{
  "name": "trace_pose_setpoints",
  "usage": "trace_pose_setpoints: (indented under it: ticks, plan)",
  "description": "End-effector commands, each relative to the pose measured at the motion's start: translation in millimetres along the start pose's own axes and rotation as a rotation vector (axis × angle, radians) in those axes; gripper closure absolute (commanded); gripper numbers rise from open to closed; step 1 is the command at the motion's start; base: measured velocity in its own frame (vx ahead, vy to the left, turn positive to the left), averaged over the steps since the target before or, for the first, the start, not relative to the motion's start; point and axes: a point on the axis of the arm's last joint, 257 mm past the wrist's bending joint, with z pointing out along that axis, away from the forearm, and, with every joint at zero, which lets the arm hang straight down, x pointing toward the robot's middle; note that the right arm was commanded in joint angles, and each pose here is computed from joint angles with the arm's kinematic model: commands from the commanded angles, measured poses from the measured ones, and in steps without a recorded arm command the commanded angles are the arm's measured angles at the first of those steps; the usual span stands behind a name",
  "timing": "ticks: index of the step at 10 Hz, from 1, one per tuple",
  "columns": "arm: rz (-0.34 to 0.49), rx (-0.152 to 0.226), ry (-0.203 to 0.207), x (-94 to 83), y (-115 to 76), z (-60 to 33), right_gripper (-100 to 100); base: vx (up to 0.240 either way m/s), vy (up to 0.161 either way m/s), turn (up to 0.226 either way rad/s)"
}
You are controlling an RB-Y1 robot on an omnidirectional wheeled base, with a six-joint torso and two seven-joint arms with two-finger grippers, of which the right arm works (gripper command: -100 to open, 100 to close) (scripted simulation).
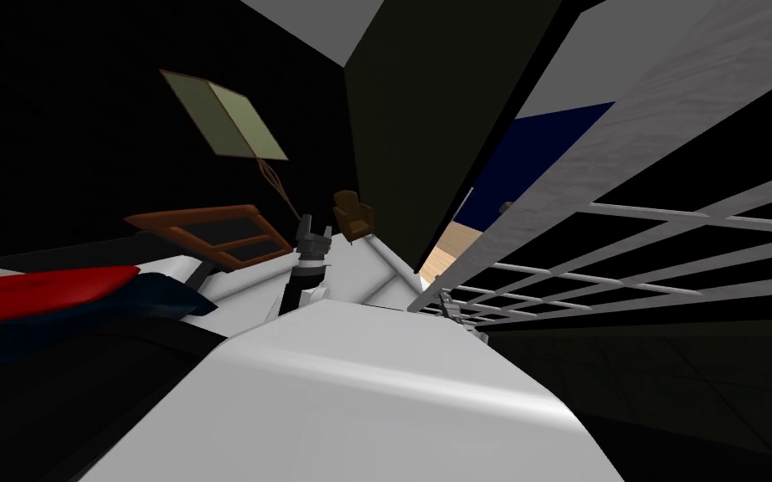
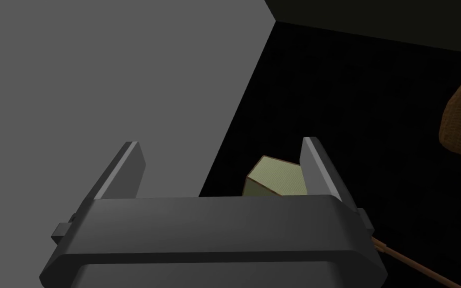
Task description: Pull the door open
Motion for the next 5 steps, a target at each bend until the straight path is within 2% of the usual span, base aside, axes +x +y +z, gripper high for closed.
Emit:
trace_pose_setpoints:
  ticks: [1, 5]
  plan:
    - [0.0, 0.008, -0.002, -1.1, 0.6, -6.3, 100, -0.218, -0.032, 0.139]
    - [0.0, 0.028, 0.0, 0.1, 3.0, -18.4, 100, -0.205, -0.058, 0.148]
